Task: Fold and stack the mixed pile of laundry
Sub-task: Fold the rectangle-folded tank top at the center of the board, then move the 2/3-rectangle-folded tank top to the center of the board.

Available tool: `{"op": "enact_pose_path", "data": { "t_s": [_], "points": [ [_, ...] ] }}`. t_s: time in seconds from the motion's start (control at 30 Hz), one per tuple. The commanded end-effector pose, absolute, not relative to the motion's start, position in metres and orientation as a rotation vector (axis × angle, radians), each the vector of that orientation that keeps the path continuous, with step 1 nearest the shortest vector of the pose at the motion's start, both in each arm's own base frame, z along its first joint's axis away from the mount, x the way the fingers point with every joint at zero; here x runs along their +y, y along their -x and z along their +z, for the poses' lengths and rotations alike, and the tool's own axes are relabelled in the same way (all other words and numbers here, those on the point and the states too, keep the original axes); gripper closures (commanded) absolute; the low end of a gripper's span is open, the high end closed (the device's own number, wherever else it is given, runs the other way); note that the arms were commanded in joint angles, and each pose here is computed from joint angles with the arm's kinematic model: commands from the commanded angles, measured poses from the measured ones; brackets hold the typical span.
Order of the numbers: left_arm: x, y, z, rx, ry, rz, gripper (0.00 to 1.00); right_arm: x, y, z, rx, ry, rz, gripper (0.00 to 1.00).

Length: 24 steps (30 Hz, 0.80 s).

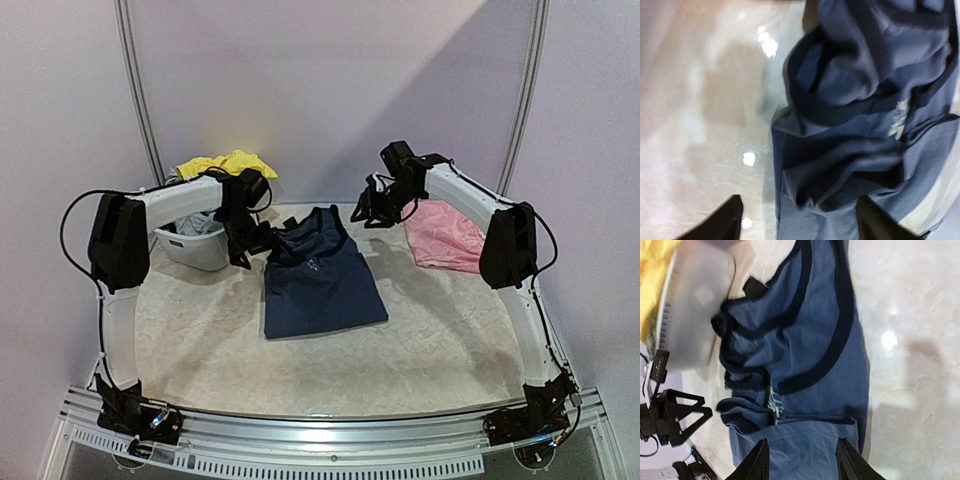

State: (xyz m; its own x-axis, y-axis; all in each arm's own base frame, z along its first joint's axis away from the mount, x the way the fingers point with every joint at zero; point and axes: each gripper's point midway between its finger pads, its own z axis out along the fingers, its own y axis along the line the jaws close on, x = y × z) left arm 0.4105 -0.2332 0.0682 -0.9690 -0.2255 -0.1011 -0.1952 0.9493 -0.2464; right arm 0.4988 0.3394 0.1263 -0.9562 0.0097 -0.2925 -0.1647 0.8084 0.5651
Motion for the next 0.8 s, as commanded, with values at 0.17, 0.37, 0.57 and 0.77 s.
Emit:
{"op": "enact_pose_path", "data": {
  "t_s": [0.17, 0.37, 0.57, 0.77],
  "points": [
    [-0.232, -0.397, 0.144, 2.843, 0.13, -0.288, 0.17, 0.302, -0.476, 0.136, 2.76, 0.098, 0.753, 0.55],
    [-0.276, -0.357, 0.129, 2.841, -0.181, -0.356, 0.39, 0.298, -0.424, 0.145, 2.74, 0.188, 0.823, 0.67],
    [-0.315, -0.333, 0.095, 2.903, -0.317, -0.458, 0.5, 0.328, -0.374, 0.127, 2.783, 0.346, 0.912, 0.8],
    [-0.325, -0.309, 0.064, 2.988, -0.391, -0.448, 0.52, 0.344, -0.356, 0.1, 2.842, 0.385, 0.958, 0.87]
  ]
}}
